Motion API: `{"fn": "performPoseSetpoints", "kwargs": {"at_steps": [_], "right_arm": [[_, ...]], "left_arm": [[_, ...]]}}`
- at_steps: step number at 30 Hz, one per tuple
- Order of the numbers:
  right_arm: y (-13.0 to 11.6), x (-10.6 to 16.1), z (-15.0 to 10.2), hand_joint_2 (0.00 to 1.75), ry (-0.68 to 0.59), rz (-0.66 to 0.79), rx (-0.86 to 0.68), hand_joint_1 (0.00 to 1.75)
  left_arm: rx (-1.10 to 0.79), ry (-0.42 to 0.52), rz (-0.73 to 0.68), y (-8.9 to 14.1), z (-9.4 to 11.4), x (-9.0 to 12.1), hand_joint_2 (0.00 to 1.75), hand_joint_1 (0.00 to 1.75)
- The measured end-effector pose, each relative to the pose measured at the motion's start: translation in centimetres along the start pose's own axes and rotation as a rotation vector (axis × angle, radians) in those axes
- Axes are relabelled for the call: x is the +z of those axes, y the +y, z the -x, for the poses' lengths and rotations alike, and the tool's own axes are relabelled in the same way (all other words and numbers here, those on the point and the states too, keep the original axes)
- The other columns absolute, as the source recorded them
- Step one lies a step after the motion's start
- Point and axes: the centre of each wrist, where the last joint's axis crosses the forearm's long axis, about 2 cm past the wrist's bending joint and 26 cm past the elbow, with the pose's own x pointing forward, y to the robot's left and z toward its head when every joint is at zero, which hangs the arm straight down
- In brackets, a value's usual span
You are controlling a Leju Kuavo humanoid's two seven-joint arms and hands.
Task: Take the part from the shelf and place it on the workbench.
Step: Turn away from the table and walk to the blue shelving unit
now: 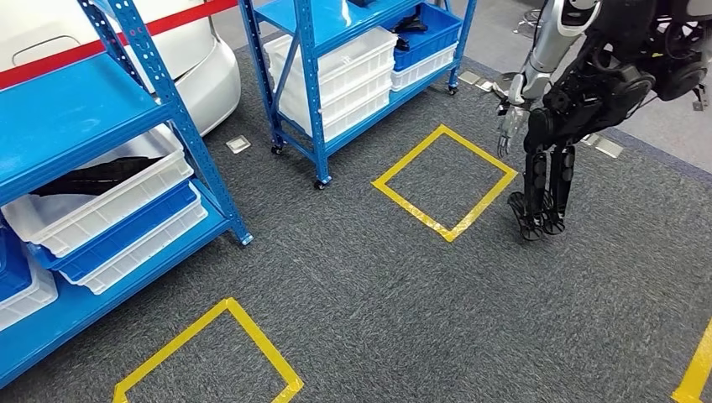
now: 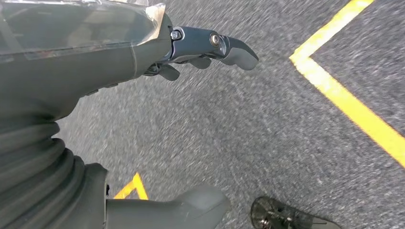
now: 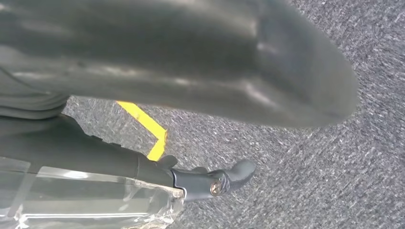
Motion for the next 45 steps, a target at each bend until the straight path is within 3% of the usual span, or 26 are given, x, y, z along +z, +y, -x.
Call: {"fn": "performPoseSetpoints", "kwargs": {"at_steps": [24,28,32,45], "right_arm": [[0.66,0.15,-0.17,0.00,-0.012,-0.003,-0.008,0.00],[0.27,0.18,0.11,0.00,-0.005,0.006,-0.007,0.00],[-0.15,0.10,0.25,0.00,0.000,0.016,-0.006,0.00],[-0.12,0.05,0.14,0.00,0.001,0.019,-0.009,0.00]], "left_arm": [[-0.009,-0.003,0.003,0.39,0.28,-0.14,1.75,0.00],[-0.010,-0.002,0.027,-0.01,0.14,0.03,0.00,0.00],[0.018,-0.018,0.060,-0.27,0.32,0.21,1.75,0.00],[0.019,-0.089,0.093,-0.20,0.44,0.17,1.75,0.00]]}}
